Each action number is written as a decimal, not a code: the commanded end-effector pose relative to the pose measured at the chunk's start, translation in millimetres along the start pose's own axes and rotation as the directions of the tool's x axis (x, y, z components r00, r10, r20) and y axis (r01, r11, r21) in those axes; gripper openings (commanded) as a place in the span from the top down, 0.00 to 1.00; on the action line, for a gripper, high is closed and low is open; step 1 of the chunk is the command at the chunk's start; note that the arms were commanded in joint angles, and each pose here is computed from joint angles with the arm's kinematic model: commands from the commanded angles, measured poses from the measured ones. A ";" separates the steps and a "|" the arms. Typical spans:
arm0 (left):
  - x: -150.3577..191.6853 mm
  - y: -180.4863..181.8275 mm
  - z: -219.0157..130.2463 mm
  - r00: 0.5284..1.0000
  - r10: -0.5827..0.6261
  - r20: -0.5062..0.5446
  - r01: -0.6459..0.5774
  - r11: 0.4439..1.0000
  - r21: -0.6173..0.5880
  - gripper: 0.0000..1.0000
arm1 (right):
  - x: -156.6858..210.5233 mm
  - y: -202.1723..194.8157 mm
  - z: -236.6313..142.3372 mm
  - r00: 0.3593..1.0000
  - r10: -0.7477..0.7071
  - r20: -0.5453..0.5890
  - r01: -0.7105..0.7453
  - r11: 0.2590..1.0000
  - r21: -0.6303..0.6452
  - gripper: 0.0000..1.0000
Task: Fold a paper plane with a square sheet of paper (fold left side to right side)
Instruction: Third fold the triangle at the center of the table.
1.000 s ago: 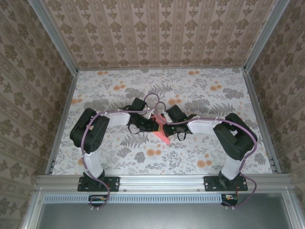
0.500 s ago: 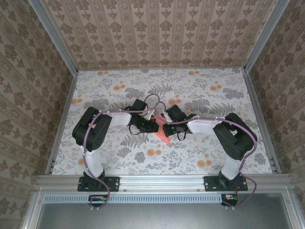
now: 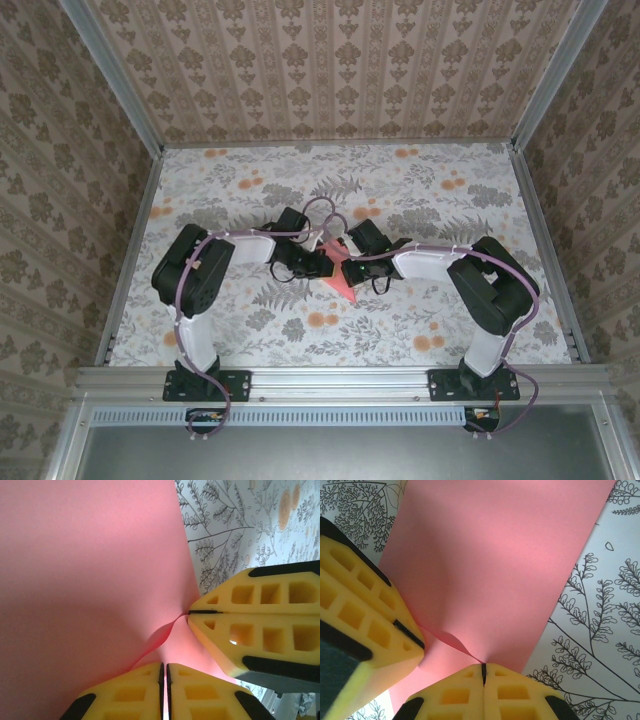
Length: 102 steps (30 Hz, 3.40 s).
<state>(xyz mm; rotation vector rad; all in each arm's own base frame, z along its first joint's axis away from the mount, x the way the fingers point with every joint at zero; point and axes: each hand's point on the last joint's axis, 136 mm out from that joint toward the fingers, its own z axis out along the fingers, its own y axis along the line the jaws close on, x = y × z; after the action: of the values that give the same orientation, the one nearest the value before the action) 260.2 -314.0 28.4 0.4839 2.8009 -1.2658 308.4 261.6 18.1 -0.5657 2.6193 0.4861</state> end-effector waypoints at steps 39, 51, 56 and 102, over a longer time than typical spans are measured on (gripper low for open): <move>-24.7 37.3 14.6 0.997 -0.047 -0.053 0.042 0.993 -0.107 0.90 | 6.6 1.2 -10.9 1.000 -0.005 -0.026 0.005 1.000 0.012 1.00; -25.1 36.9 15.4 0.997 -0.048 -0.056 0.042 0.993 -0.108 0.90 | 2.4 0.1 -7.5 1.000 0.001 -0.019 -0.001 1.000 0.020 1.00; -24.7 36.7 16.0 0.997 -0.048 -0.056 0.041 0.993 -0.107 0.90 | 1.5 0.8 -7.3 1.000 0.006 -0.014 -0.005 1.000 0.016 1.00; -30.9 24.2 10.8 0.999 -0.018 -0.048 0.013 0.996 -0.090 0.89 | 26.3 -7.6 12.3 0.994 0.021 -0.110 -0.017 0.999 0.037 1.00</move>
<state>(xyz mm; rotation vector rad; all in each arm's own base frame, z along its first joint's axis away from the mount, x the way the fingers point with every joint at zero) 304.4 -319.6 22.2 0.4629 2.8289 -1.2074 305.3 259.0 17.2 -0.5573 2.6472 0.4730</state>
